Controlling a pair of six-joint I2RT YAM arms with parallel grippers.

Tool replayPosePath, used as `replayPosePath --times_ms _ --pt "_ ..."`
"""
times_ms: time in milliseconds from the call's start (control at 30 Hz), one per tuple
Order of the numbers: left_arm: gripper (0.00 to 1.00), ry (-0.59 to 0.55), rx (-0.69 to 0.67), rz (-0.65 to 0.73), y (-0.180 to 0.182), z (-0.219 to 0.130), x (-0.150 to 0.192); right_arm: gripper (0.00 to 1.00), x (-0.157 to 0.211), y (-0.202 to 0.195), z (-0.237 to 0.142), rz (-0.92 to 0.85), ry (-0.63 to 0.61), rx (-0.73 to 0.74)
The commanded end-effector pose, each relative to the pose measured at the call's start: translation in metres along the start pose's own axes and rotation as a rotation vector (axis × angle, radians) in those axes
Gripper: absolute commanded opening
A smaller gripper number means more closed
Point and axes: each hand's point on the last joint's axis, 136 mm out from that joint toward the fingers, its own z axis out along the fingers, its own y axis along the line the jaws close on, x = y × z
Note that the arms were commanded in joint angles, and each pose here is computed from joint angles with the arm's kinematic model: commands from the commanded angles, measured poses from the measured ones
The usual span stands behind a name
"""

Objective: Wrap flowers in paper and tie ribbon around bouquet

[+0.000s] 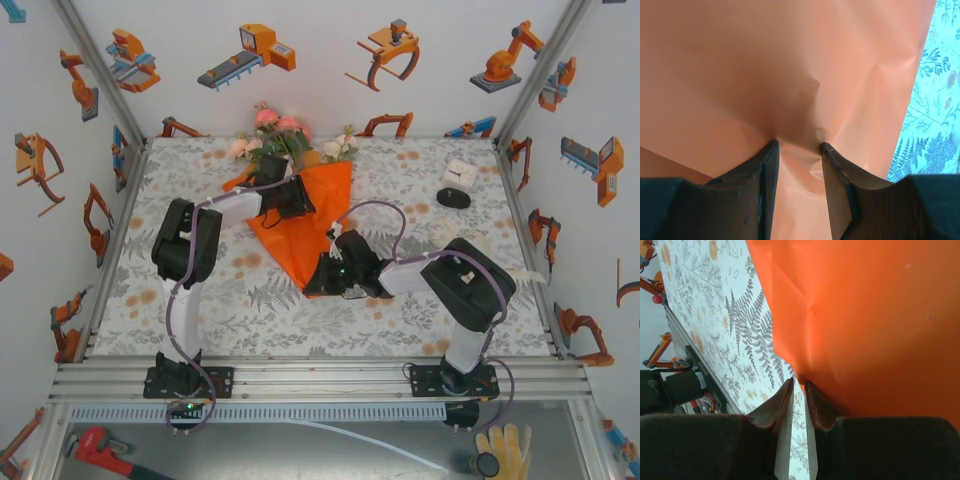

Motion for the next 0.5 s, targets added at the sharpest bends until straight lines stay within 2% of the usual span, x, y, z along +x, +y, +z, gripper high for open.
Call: replayPosePath --times_ms 0,100,233,467 --pt "0.41 -0.023 0.002 0.029 -0.002 -0.013 -0.009 0.22 -0.014 0.027 -0.020 -0.066 -0.047 -0.025" --pt "0.41 -0.020 0.004 0.032 -0.003 -0.013 -0.009 0.23 -0.031 0.028 -0.039 -0.067 -0.106 -0.012" --pt "0.41 -0.016 0.003 0.033 -0.003 -0.014 -0.007 0.24 -0.047 0.008 -0.053 -0.021 -0.153 0.012" --pt "0.41 -0.017 0.004 0.031 -0.003 -0.014 -0.007 0.23 -0.022 -0.043 -0.033 0.098 -0.105 0.029"
